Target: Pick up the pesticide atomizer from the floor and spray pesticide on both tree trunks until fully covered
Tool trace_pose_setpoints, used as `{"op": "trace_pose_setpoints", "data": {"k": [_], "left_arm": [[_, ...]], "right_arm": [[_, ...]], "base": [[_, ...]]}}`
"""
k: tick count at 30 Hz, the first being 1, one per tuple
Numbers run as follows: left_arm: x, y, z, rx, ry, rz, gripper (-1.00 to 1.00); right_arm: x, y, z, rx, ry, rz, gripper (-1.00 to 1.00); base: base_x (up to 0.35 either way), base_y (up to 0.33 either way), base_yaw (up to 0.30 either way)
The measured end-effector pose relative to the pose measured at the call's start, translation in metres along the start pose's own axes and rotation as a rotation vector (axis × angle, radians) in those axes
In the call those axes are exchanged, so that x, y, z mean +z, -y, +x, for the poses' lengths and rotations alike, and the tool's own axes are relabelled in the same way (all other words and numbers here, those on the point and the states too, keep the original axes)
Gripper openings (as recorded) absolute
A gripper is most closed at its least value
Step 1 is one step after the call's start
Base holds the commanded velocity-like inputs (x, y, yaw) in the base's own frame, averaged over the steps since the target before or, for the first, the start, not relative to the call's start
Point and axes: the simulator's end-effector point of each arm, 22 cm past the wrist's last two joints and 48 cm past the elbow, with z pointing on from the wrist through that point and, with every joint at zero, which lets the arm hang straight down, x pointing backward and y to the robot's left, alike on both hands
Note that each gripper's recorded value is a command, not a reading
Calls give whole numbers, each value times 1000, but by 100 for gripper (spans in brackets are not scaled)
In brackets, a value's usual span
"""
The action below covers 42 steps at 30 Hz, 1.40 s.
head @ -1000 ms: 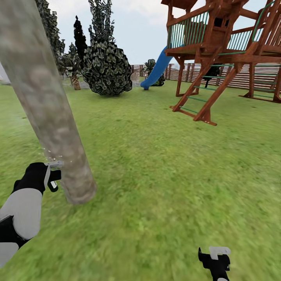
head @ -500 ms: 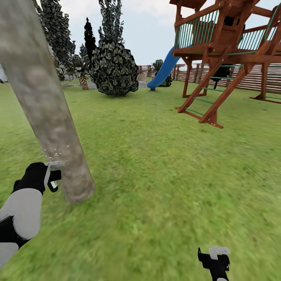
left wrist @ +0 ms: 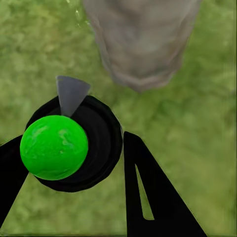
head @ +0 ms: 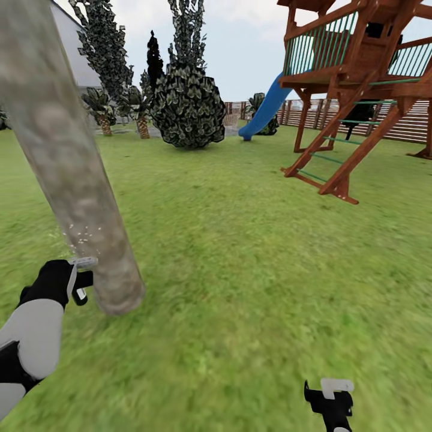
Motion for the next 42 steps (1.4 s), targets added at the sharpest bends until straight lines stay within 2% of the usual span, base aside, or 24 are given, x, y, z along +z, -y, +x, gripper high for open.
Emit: {"op": "trace_pose_setpoints", "data": {"k": [9,11,14,18,21,24,28,36,42], "left_arm": [[17,-11,51,27,-55,-27,-100],[22,-11,55,37,-29,-30,-100],[25,-8,58,44,-15,-27,-100],[33,-15,88,52,-49,-37,-100],[39,-21,101,54,-16,-44,-100],[46,-19,123,49,-48,-33,-100],[47,-21,125,43,-51,-33,-100],[47,-23,126,43,-51,-37,-100],[48,-17,124,46,-37,-28,-100]], "right_arm": [[0,-1,0,0,-1,-1,100],[0,-1,0,1,-1,-1,100],[0,0,0,1,0,-1,100],[0,1,0,0,0,1,100],[0,2,0,-1,0,4,100],[0,2,0,0,1,3,100],[0,2,-1,-1,1,3,100],[0,1,0,0,0,2,100],[0,1,0,0,0,3,100]], "base": [[-78,-162,190],[17,-3,212],[257,-1,40],[333,0,2],[337,0,0],[338,0,2],[310,34,185],[22,3,267],[0,-159,31]]}}
